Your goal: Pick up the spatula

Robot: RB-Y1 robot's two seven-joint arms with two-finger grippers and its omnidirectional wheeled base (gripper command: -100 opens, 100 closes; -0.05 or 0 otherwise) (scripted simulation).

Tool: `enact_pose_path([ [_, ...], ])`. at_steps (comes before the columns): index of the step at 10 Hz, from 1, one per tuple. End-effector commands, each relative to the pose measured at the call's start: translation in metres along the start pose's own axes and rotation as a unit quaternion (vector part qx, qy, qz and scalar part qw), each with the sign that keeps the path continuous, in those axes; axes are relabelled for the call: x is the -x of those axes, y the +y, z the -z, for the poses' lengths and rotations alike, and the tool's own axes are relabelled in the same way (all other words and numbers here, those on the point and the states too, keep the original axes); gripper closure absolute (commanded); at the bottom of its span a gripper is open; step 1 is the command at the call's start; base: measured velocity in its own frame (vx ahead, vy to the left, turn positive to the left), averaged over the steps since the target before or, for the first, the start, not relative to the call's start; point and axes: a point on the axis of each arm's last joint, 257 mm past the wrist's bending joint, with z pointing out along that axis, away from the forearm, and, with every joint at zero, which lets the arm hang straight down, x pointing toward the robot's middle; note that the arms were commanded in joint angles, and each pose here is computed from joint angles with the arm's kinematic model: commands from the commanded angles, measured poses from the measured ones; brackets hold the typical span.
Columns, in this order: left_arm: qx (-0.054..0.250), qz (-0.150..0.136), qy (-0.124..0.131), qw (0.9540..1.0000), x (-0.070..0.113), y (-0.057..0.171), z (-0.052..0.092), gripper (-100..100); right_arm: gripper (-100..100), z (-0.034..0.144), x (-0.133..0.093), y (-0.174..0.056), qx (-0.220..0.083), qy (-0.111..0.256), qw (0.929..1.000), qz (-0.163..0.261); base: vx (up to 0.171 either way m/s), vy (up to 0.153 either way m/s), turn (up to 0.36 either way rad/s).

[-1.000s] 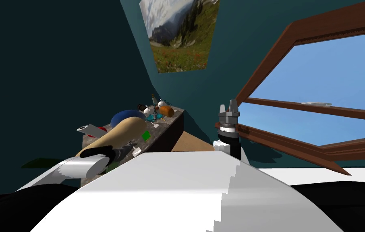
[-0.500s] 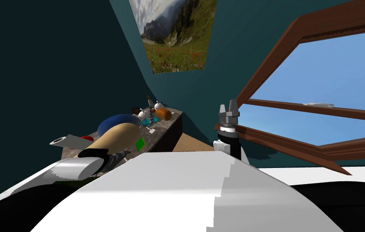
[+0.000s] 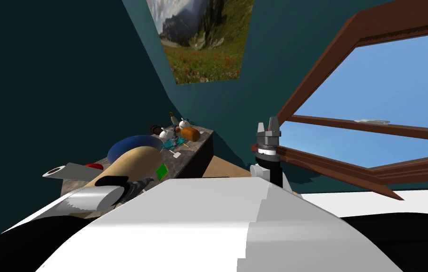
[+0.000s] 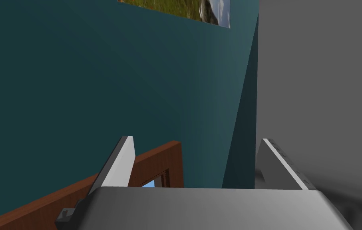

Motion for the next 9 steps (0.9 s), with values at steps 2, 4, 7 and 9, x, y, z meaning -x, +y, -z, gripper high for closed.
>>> enact_pose_path([
  [2,0.001,0.003,0.0,1.0,-0.001,0.003,-0.005,-100,0,0.0,0.0,0.0,0.0,0.0,1.0,0.0,-0.008,0.007,-0.023],
  [4,0.001,0.003,0.0,1.0,-0.001,0.003,-0.006,100,0,0.0,0.0,0.0,0.0,0.0,1.0,0.0,-0.001,0.001,0.006],
  [7,0.001,0.003,0.0,1.0,-0.001,0.003,-0.006,100,0,0.0,0.0,0.0,0.0,0.0,1.0,0.0,0.0,0.0,0.0],
  [9,-0.001,-0.002,0.0,1.0,0.002,-0.001,0.003,100,0,0.0,0.0,0.0,0.0,0.0,1.0,0.0,0.005,-0.003,0.047],
])
